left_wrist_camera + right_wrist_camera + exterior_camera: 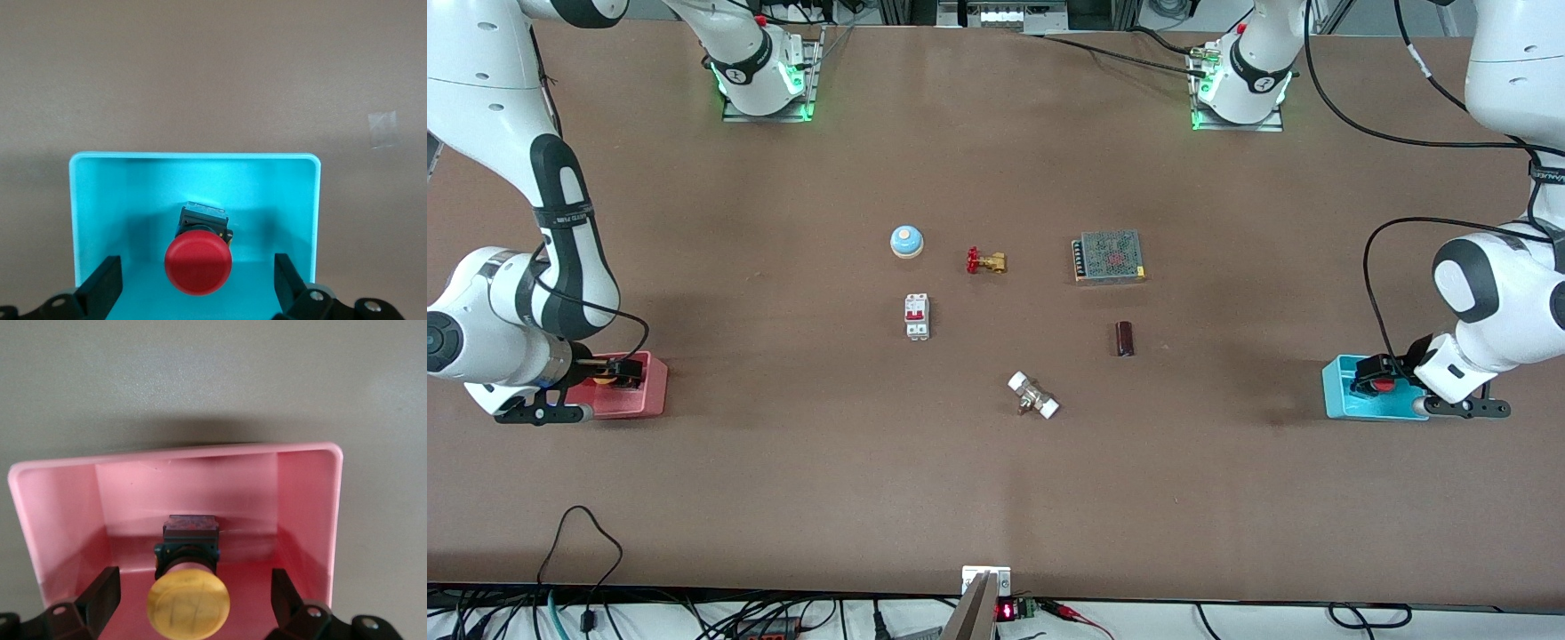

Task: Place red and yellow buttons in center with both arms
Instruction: 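Lower both grippers and close the right on yellow, left on red button, then lift the yellow button with the right gripper while the left lifts red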

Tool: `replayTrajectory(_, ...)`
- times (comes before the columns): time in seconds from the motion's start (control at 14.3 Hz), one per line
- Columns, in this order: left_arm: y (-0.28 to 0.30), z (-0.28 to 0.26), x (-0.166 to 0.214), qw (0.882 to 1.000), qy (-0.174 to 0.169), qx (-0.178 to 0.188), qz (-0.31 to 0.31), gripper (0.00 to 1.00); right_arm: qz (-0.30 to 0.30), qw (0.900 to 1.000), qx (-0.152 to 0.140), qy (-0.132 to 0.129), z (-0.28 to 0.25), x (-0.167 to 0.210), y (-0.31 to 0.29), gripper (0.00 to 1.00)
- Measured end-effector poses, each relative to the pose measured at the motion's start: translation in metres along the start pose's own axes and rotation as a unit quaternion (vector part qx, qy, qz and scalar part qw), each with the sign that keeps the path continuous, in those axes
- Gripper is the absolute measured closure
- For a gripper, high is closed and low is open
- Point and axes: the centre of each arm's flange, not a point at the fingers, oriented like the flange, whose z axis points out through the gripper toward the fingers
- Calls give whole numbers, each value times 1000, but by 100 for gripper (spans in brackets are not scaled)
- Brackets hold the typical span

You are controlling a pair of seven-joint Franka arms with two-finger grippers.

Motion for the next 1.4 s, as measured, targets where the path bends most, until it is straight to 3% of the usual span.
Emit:
replayTrajectory(0.28,0,6,1,1000,2,0,0,0,-15,1000,-1,1,4,0,1,14)
replayTrajectory(0.42,0,9,0,1000,1,0,0,4,-21,1000,-1,1,5,0,1,27)
replayTrajectory(0.49,0,10,1,1000,1,0,0,7,-22,1000,-1,1,5,0,1,27)
replayTrajectory(0.56,0,10,1,1000,2,1,0,7,-23,1000,-1,1,5,1,1,36)
replayTrajectory(0.77,1,3,8,1000,11,3,4,21,-34,999,-1,3,4,2,2,50)
replayTrajectory(0.91,3,1,10,1000,14,3,5,40,-42,999,-2,7,0,4,3,54)
replayTrajectory(0.98,3,2,10,1000,14,3,5,40,-43,999,-3,9,-1,4,4,55)
replayTrajectory(1.12,3,3,10,1000,13,3,8,54,-44,999,-4,13,-7,7,6,58)
replayTrajectory(1.4,2,4,9,1000,12,3,14,55,-52,999,0,1,-33,13,10,58)
